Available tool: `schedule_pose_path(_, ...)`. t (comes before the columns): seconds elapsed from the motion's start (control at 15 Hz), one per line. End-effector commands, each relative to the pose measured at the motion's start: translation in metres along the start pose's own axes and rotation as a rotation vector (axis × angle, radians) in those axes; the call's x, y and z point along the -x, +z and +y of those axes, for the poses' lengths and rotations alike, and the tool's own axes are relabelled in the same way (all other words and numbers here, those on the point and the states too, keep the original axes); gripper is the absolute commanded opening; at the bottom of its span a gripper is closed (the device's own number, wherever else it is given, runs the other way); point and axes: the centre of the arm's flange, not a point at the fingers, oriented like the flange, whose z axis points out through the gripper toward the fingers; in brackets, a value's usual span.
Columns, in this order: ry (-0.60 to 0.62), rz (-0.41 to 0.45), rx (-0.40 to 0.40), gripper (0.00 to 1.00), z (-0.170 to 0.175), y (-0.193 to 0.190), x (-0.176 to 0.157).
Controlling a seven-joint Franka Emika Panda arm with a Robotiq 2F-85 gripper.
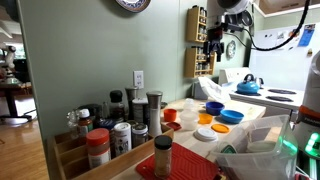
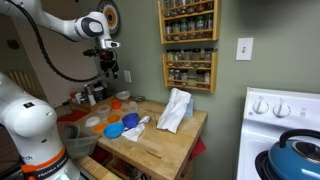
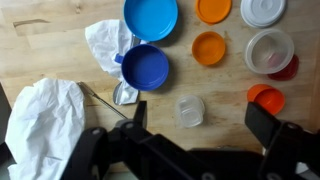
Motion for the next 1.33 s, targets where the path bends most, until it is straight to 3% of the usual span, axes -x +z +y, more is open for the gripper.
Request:
schedule_pose_path(0.0,-0.084,-0.032,-0.018,1.00,-0.047,0.007,-0.043)
schedule_pose_path(0.27,-0.216,-0.159,-0.073,1.00,-0.120,0.044,-0.065)
schedule_pose_path(0.4,-0.256,-0.214,-0.131,1.00,-0.148,0.068,-0.066)
schedule_pose_path(0.53,-0.277,-0.298,-0.141,1.00,-0.164,0.092,-0.061)
schedule_pose_path(0.6,-0.283,-0.325,-0.147,1.00,-0.167,0.102,-0.058)
schedule_pose_path(0.67,-0.261,-0.257,-0.124,1.00,-0.156,0.092,-0.051)
schedule_pose_path(1.07,-0.275,-0.298,-0.135,1.00,-0.166,0.106,-0.056)
schedule_pose_path(1.27,-0.292,-0.308,-0.108,1.00,-0.161,0.120,-0.031)
